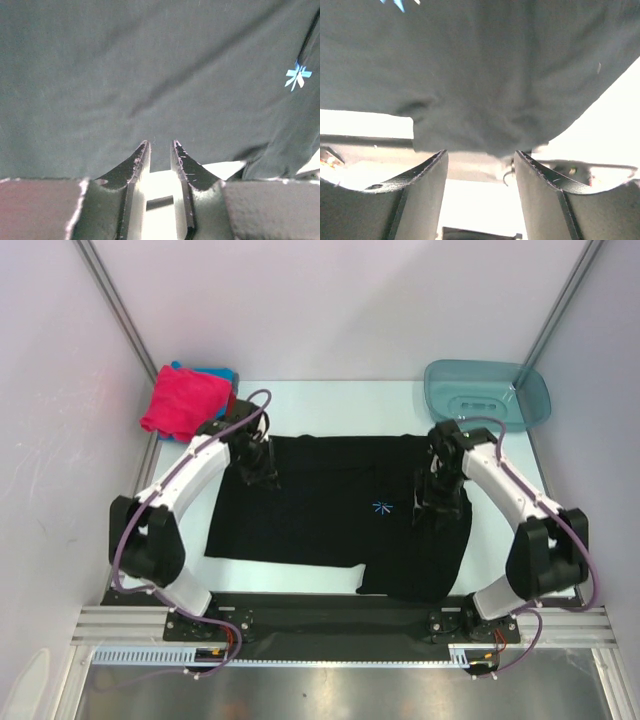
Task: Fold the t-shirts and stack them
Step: Fold the tshirt
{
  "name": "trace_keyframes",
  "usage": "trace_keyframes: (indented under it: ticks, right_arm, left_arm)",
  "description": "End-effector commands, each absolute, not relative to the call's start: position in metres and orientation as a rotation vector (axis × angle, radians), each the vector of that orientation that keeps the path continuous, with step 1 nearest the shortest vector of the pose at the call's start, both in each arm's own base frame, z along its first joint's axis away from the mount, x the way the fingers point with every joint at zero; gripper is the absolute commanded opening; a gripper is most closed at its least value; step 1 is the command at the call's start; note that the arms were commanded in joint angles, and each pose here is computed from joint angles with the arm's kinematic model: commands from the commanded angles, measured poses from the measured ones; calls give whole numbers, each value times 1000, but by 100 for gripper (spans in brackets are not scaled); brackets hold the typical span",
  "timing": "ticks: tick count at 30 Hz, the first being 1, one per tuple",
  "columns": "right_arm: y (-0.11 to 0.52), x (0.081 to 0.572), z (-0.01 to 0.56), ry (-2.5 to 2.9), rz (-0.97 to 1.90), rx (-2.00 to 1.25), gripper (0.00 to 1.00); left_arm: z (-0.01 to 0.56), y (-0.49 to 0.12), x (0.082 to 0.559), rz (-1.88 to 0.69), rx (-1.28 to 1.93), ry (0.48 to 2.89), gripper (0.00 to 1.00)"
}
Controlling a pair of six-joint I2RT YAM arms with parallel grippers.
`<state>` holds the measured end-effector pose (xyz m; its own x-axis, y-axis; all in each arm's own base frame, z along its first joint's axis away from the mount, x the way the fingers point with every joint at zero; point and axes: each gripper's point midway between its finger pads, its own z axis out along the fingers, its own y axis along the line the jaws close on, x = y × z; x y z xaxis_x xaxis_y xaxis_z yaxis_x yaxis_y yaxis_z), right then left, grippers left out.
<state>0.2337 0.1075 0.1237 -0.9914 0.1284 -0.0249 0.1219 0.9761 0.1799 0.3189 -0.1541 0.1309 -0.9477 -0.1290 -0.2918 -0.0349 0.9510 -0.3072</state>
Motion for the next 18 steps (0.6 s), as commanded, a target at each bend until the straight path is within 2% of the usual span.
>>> trace_keyframes:
  ticks: [1, 4, 9, 18]
  right_arm:
    - [106, 207, 126, 3082, 339, 358, 62]
    - [99, 179, 118, 3110, 368, 485, 62]
    - [88, 138, 118, 3174, 313, 651, 61]
    - [83, 117, 111, 2941, 323, 680, 64]
  left_arm:
    - [139, -153, 297, -456, -151, 2774, 30]
    - [130, -145, 276, -422, -190, 2834, 32]
    - [130, -116, 260, -213, -335, 2873, 34]
    - [117, -123, 257, -267, -296, 2916, 36]
